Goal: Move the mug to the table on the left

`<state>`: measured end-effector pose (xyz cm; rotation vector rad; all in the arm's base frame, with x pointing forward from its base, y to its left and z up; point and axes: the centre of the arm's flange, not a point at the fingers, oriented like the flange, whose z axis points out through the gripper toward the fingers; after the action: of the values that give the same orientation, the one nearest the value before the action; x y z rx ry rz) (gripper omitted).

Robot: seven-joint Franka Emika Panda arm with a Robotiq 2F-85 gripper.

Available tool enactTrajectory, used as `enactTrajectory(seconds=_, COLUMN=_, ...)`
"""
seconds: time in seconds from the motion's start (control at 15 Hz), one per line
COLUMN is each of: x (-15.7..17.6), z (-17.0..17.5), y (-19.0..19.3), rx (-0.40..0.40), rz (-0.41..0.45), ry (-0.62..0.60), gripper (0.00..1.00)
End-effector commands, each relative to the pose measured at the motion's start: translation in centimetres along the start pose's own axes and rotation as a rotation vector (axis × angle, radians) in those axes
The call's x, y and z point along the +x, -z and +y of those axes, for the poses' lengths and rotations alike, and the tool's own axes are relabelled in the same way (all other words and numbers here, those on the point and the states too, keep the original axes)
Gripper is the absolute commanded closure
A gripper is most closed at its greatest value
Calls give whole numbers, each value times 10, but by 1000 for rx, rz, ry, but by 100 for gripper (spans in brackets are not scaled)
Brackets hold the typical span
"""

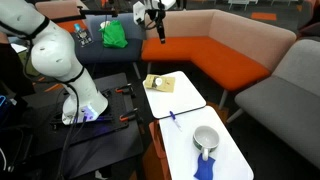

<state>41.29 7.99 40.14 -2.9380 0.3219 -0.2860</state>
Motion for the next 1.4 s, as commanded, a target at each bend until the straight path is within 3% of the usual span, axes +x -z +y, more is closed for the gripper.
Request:
enactTrajectory(seconds=0.0, x=0, z=0, y=0, rx=0, rz=0, ry=0, gripper=0)
enactTrajectory(seconds=0.27, x=0, z=0, y=0, rx=0, rz=0, ry=0, gripper=0)
enactTrajectory(seconds=0.47, x=21, z=34, y=2, rx=-9, rz=96, ry=-176, gripper=0)
enactTrajectory(seconds=0.67, x=55, z=103, y=-1, rx=-44, rz=176, ry=-337, gripper=0)
enactTrajectory(seconds=1.0, x=102, z=232, y=-49, rx=-171, rz=237, ry=-613, gripper=0)
enactTrajectory(seconds=1.33, x=132, z=316, y=-112, rx=-288, rz=122, ry=-876, gripper=0)
